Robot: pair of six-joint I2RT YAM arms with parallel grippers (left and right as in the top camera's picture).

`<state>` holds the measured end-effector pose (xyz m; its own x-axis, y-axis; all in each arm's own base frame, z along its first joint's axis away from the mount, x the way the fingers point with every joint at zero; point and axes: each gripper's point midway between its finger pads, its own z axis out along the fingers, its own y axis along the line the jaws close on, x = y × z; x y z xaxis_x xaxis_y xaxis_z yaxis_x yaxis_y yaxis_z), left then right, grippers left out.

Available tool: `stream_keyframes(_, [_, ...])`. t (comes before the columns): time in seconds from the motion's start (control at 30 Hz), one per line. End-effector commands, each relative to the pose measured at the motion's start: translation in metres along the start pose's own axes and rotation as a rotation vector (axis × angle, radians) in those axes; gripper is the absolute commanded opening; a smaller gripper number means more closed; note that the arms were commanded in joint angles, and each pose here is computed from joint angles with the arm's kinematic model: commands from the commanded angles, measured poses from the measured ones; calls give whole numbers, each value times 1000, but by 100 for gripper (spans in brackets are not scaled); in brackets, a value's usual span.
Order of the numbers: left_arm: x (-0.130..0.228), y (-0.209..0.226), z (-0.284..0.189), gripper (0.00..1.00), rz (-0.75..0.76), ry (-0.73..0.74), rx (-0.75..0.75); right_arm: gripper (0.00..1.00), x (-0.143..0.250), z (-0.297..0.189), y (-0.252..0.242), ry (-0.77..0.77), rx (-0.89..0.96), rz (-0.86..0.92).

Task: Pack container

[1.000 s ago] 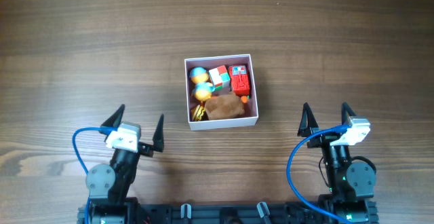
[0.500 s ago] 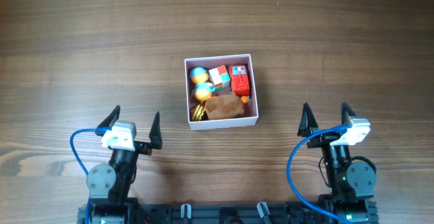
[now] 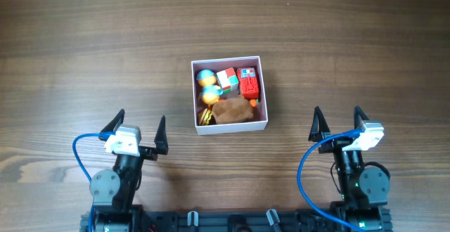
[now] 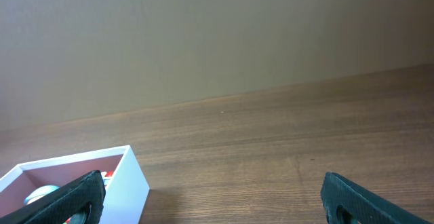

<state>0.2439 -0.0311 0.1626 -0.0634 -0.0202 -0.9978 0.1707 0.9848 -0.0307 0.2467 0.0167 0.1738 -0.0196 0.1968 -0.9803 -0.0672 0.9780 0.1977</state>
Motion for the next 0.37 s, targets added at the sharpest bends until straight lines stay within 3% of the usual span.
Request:
stream_keyframes(0.0, [2,1,0,100,-9,0,-9,100,-2,0,2,-8,-15,-14])
stream_keyframes(0.33, [2,1,0,100,-9,0,-9,99,-2,0,2,-8,-15,-14])
